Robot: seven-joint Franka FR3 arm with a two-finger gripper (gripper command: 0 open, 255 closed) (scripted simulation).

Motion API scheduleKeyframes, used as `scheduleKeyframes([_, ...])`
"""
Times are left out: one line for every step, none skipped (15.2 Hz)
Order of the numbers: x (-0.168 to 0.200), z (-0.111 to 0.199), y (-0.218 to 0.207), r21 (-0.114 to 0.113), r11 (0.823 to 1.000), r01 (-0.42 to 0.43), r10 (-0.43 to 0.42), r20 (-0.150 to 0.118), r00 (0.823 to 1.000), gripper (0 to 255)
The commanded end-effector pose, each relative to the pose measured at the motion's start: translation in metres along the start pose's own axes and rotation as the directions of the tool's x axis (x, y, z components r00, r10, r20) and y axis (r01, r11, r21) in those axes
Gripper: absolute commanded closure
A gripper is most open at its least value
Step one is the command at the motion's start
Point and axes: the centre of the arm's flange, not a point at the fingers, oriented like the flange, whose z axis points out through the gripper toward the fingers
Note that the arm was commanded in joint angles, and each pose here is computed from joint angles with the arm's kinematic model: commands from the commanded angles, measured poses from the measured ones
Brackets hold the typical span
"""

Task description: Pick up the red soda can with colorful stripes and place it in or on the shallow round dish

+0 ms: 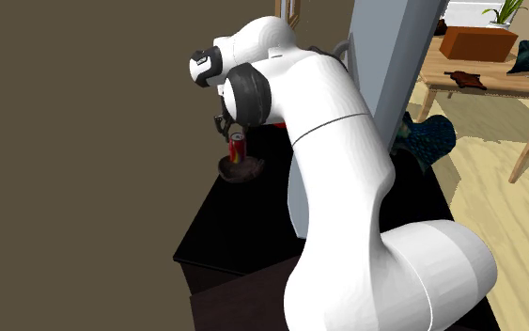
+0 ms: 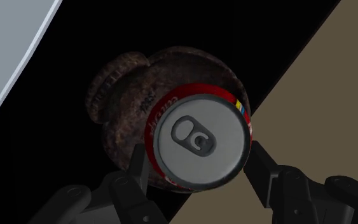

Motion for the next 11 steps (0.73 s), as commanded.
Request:
scheduleKeyframes([0.0,0.0,0.0,0.0,1.0,0.0,0.0,-0.001,1.0,0])
scheduleKeyframes([0.0,0.0,0.0,0.0,1.0,0.0,0.0,-0.001,1.0,0])
scheduleKeyframes([0.0,0.0,0.0,0.0,1.0,0.0,0.0,-0.001,1.0,0])
scheduleKeyframes([0.0,0.0,0.0,0.0,1.0,0.0,0.0,-0.001,1.0,0])
scheduleKeyframes([0.0,0.0,0.0,0.0,1.0,0.0,0.0,-0.001,1.0,0])
scheduleKeyframes([0.0,0.0,0.0,0.0,1.0,0.0,0.0,-0.001,1.0,0])
scheduleKeyframes([0.0,-0.013,0.0,0.0,1.0,0.0,0.0,-0.001,1.0,0])
scheduleKeyframes([0.0,-0.027,0.0,0.0,1.0,0.0,0.0,-0.001,1.0,0])
scheduleKeyframes([0.0,-0.04,0.0,0.0,1.0,0.0,0.0,-0.001,1.0,0])
scheduleKeyframes([0.0,-0.05,0.0,0.0,1.0,0.0,0.0,-0.001,1.0,0])
scheduleKeyframes([0.0,-0.05,0.0,0.0,1.0,0.0,0.0,-0.001,1.0,0])
